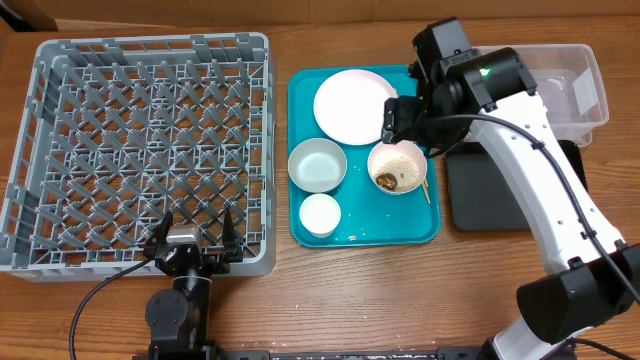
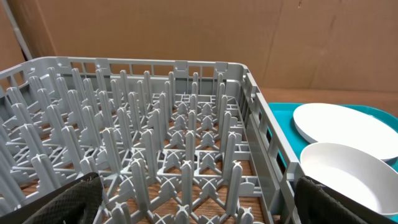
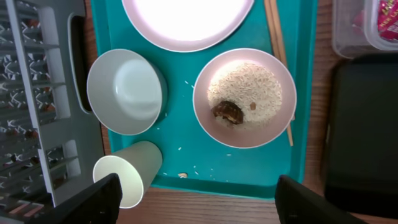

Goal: Sort waste into correct bins and load items into the dishwasher

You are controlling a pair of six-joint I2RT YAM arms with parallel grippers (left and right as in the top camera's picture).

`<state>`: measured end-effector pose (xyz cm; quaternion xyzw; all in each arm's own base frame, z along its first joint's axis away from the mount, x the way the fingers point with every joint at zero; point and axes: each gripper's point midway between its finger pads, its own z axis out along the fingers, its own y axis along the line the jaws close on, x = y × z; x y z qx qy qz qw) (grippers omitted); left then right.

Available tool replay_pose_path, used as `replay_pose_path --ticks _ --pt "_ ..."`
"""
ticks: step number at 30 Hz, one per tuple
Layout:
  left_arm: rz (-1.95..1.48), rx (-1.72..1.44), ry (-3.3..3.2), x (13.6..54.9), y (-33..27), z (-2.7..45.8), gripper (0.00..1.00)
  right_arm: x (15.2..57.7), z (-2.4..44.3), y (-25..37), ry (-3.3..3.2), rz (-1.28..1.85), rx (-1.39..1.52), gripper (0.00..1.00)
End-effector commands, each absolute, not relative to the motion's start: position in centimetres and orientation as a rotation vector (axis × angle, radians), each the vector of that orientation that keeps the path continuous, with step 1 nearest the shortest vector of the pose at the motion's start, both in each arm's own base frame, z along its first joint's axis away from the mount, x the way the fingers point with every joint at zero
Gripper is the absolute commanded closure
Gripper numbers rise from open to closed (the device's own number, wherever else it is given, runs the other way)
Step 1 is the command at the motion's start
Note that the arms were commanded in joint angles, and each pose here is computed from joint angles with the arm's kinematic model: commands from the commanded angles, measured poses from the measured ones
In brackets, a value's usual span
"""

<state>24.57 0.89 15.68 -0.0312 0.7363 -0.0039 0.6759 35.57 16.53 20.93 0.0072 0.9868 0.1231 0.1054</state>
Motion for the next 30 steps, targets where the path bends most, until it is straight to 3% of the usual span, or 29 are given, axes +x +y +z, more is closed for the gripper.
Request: replay_pose_path --ticks 1,20,30 --pt "0.009 -0.063 1.65 24.6 1.0 15.6 0.0 35.3 21.3 17.3 2.893 0.365 -0.027 0.2" --pt "0.008 -0.063 1.65 24.6 1.0 15.6 0.0 34.4 21.2 18.5 2.91 0.384 -0.051 0.2" --pt "0.008 -0.063 1.65 24.6 1.0 15.6 0.0 36.6 22.0 19.4 2.81 0.424 -0.059 0.21"
